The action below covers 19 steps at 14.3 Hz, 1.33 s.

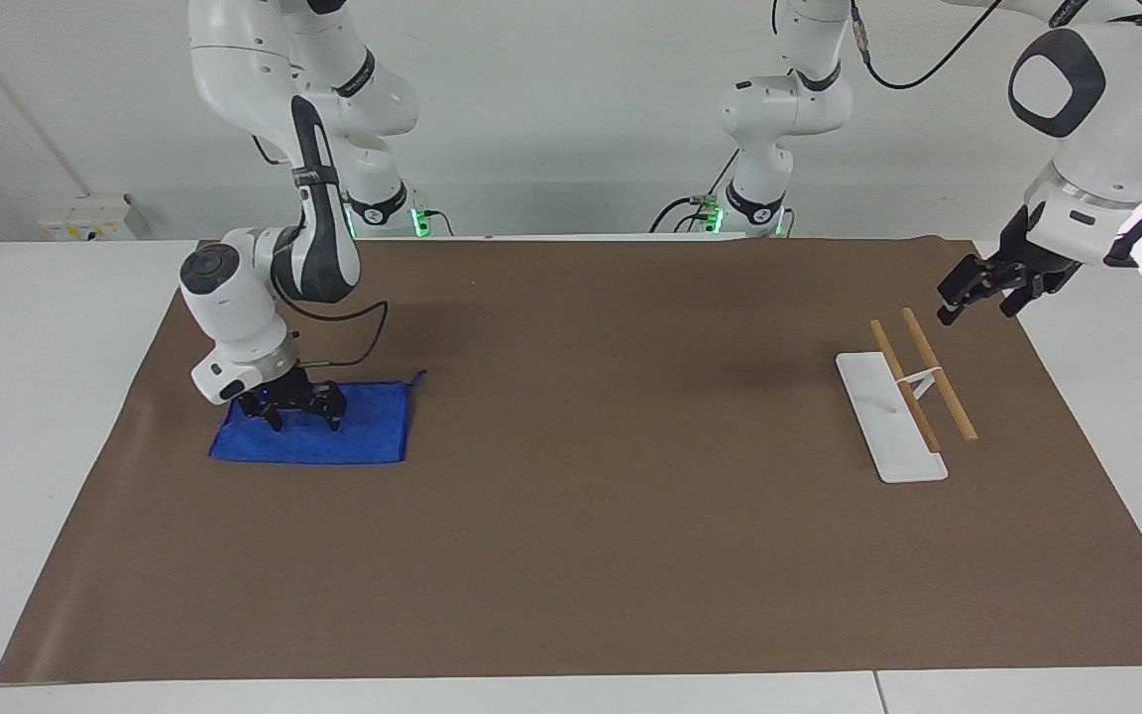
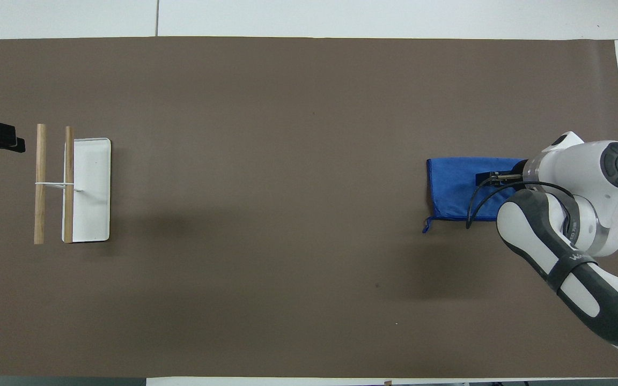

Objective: Right arm passes towel to left arm to hang
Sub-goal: 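Lower the right gripper onto the blue towel and grasp its edge, then lift the towel with the right gripper while the left gripper reaches forward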

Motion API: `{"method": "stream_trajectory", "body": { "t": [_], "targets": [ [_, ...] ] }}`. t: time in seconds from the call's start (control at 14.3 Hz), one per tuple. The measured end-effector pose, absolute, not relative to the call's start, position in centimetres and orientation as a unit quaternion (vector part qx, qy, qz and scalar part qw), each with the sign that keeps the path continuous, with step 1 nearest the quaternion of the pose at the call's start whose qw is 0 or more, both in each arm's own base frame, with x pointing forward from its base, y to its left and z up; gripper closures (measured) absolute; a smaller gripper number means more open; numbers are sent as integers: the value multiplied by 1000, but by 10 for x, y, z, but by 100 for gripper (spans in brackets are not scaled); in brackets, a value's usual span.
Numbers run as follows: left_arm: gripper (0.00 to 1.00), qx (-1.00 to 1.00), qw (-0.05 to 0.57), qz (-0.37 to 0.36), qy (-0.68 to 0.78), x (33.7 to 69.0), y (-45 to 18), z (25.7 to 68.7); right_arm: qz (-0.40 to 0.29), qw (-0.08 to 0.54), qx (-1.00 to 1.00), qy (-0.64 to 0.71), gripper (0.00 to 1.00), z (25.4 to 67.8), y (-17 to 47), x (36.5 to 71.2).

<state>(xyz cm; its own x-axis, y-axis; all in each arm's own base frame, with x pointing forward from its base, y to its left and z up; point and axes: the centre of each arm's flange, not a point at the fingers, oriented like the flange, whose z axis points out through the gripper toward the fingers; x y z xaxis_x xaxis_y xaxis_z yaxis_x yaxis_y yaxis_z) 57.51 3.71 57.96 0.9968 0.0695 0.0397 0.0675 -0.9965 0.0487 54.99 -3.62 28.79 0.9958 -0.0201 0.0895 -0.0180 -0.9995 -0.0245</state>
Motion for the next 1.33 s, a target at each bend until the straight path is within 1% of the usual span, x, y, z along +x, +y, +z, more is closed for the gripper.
{"method": "stream_trajectory", "body": {
  "t": [0.07, 0.21, 0.28, 0.42, 0.56, 0.63, 0.77, 0.84, 0.91, 1.12, 1.33],
  "targets": [
    [0, 999, 24, 21, 34, 575, 37, 580, -45, 12, -999, 7, 12, 288, -36, 550],
    [0, 999, 24, 21, 34, 575, 37, 580, -45, 12, -999, 5, 35, 288, -36, 550],
    [0, 999, 24, 21, 34, 575, 37, 580, -45, 12, -999, 4, 48, 288, -35, 550],
    [0, 999, 24, 21, 34, 575, 37, 580, -46, 12, -999, 4, 70, 290, -35, 550],
    [0, 999, 24, 21, 34, 575, 37, 580, -45, 12, -999, 3, 90, 290, -33, 550],
    [0, 999, 24, 21, 34, 575, 37, 580, -42, 12, -999, 1, 97, 290, -31, 551],
    [0, 999, 24, 21, 34, 575, 37, 580, -28, 16, -999, 1, 97, 296, -22, 554],
    [0, 999, 24, 21, 34, 575, 37, 580, -19, 19, -1000, 8, 97, 305, -14, 558],
    [0, 999, 24, 21, 34, 575, 37, 580, -10, 21, -1000, 16, 97, 321, -4, 566],
    [0, 999, 24, 21, 34, 575, 37, 580, -5, 26, -999, 29, 97, 386, 40, 588],
    [0, 999, 24, 21, 34, 575, 37, 580, -23, 41, -997, 64, 97, 438, 79, 601]
  ]
}}
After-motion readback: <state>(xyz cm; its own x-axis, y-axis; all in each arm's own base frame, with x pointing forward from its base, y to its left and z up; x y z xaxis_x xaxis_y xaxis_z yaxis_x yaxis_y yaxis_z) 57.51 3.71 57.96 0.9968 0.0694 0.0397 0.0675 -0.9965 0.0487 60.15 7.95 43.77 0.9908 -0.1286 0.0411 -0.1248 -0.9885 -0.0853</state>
